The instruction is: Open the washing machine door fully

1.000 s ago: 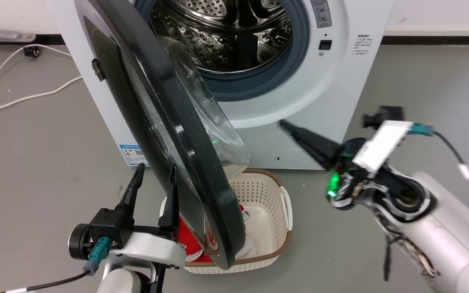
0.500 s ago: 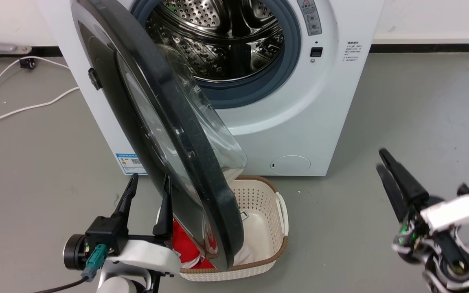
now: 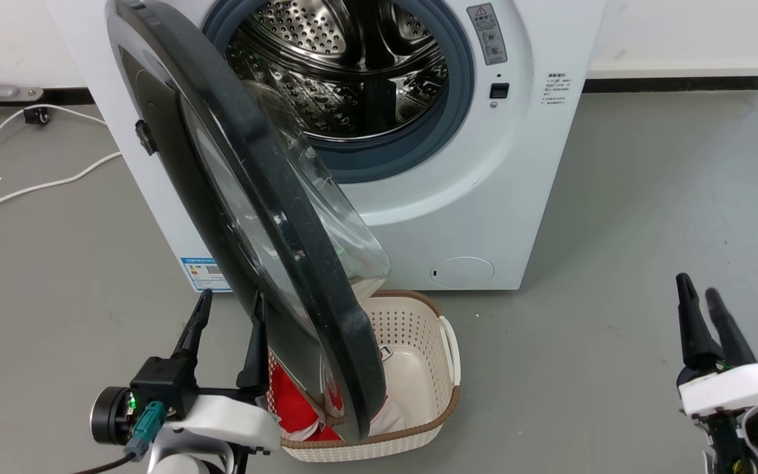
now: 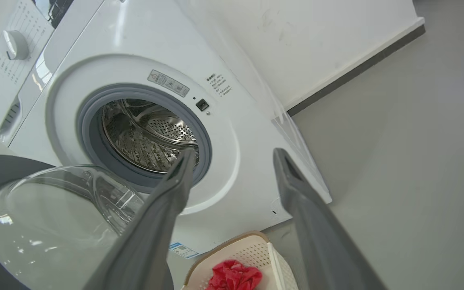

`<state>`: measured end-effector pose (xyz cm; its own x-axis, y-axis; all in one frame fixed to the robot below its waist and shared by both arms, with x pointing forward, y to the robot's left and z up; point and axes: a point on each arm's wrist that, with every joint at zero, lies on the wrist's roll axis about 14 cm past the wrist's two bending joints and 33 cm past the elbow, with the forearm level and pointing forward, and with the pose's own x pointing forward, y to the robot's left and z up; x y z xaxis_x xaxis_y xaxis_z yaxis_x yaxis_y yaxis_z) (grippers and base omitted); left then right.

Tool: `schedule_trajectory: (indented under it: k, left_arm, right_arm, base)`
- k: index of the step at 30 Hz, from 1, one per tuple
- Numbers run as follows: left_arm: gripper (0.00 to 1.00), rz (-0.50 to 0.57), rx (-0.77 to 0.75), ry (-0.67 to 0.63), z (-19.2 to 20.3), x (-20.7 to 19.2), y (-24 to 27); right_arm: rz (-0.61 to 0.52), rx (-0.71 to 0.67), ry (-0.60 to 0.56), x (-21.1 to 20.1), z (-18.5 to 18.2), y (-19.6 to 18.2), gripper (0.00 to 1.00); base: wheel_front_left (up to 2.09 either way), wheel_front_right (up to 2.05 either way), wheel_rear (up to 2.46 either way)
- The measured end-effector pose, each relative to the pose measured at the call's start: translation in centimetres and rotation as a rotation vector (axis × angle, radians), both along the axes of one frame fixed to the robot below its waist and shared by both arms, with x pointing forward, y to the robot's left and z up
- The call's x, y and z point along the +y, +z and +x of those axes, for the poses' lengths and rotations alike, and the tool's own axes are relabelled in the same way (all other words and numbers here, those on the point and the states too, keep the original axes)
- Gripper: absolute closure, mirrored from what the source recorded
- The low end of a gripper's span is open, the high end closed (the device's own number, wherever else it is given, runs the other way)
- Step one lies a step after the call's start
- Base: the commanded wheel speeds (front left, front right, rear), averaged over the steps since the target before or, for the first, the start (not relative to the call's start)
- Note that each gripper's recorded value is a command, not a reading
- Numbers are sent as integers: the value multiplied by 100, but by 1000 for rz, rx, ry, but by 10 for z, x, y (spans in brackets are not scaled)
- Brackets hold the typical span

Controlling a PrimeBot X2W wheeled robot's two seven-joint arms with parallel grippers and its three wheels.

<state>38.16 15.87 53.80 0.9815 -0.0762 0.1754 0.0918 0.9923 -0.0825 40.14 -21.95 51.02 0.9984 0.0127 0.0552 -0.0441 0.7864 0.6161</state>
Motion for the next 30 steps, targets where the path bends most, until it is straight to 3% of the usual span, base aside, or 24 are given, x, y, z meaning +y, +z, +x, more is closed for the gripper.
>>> schedule_trajectory:
  k: [3, 5, 7, 10, 11, 13, 14, 18, 30]
  left_arm:
    - [0, 1, 1, 3, -1, 1, 0]
    - [0, 1, 2, 4, -2, 1, -1]
    - [0, 1, 4, 3, -3, 2, -1]
    - [0, 3, 4, 5, -3, 3, -2]
    - [0, 4, 6, 5, -3, 3, -2]
    - [0, 6, 7, 3, -3, 2, -2]
    - [0, 9, 7, 2, -2, 2, -3]
    - [0, 13, 7, -2, -2, 1, -3]
    - [0, 22, 4, -10, -2, 0, -2]
  right_arm:
    - [-174, -63, -43, -2, -4, 13, 0]
    - [-214, -83, -60, -2, -6, 18, 0]
    - [-352, -119, -81, 4, -12, 27, 0]
    - [-447, -140, -84, 9, -16, 33, 0]
    - [-554, -152, -75, 14, -19, 37, 0]
    - [-593, -152, -68, 17, -20, 38, 0]
    - [-671, -156, -54, 23, -24, 40, 0]
    - [-740, -136, -26, 32, -31, 34, 0]
    - [-680, -90, -24, 31, -40, 22, 0]
  base:
    - [0, 0, 0]
    - [0, 0, 0]
    - [0, 0, 0]
    - [0, 0, 0]
    - [0, 0, 0]
    - [0, 0, 0]
    - [0, 0, 0]
    - [0, 0, 0]
    - [0, 0, 0]
